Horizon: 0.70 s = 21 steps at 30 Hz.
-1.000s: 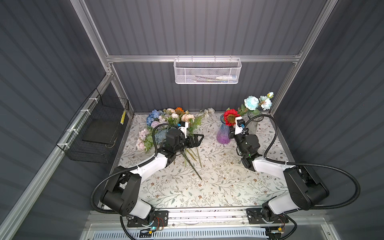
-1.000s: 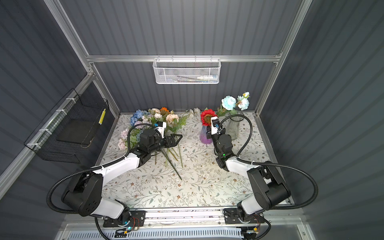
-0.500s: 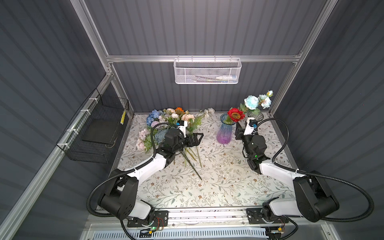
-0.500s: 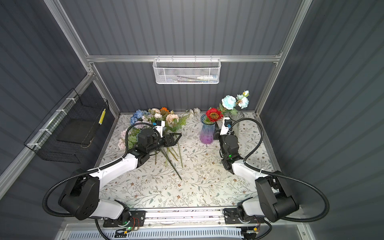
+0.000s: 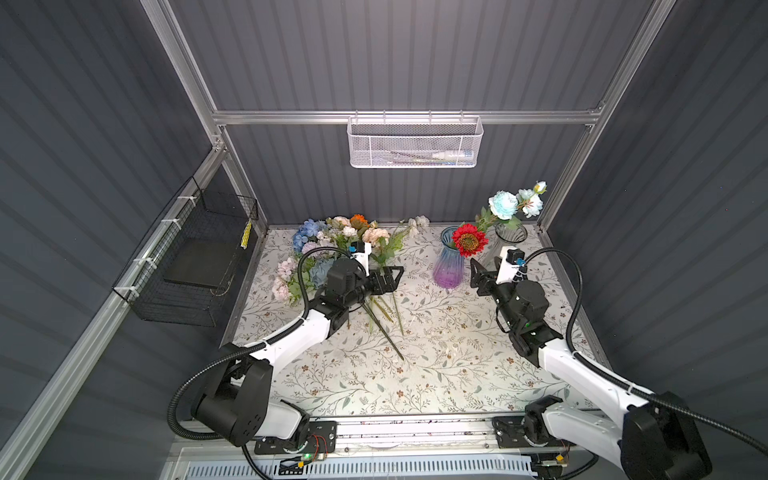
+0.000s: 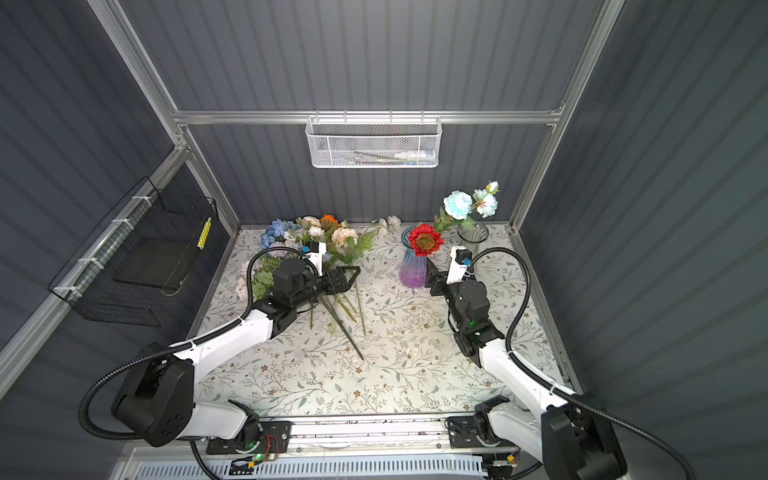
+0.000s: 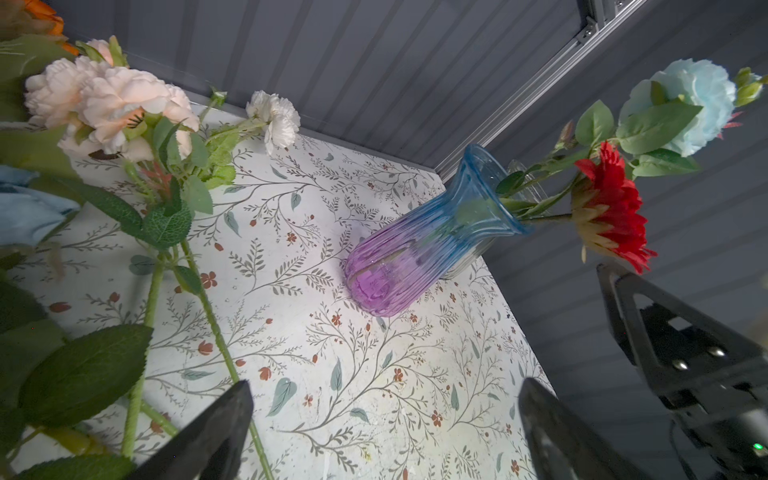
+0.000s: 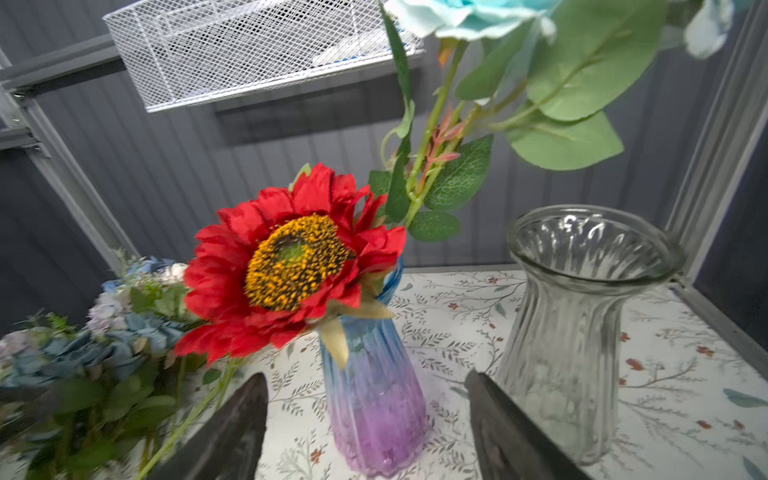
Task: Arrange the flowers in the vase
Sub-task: 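Open the right gripper and move it back to the flower pile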
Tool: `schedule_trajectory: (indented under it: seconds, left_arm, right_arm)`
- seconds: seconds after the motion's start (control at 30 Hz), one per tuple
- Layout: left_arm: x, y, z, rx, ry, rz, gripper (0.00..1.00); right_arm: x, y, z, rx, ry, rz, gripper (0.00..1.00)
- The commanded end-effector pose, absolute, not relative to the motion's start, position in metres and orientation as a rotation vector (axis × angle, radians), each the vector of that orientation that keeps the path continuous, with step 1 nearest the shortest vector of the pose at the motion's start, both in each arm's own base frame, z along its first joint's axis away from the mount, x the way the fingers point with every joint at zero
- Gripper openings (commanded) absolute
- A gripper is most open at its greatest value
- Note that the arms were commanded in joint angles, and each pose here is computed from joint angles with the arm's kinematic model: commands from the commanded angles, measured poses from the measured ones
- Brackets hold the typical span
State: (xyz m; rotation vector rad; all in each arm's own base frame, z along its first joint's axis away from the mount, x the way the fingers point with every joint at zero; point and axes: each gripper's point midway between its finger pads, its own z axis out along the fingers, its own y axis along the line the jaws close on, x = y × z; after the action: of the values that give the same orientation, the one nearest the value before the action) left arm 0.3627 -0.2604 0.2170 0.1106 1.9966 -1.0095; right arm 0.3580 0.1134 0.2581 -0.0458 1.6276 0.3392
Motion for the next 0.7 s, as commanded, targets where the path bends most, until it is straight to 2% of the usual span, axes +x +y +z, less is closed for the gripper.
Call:
schedule_trajectory:
  seconds: [0.0, 0.17, 0.4, 0.67]
  left_arm:
    - [0.362, -0.251, 0.219, 0.114, 2.004, -0.943, 1.0]
    - [0.362, -0.237, 0.201, 0.109, 2.089, -0.809, 1.0]
    - [0.358, -0.211, 0.19, 0.066, 2.145, -0.635, 1.0]
    - [0.359, -0.175, 0.194, -0.06, 2.135, -0.576, 1.0]
  right_arm:
    - [0.341, 0.129, 0.223, -0.063, 1.826, 0.465, 0.72]
    - [0.321, 0.153, 0.206, -0.075, 1.932, 0.568, 0.69]
    - [0.302, 0.225, 0.188, -0.167, 2.016, 0.697, 0.65]
    - [0.316, 0.317, 0.153, -0.267, 2.144, 0.767, 0.59]
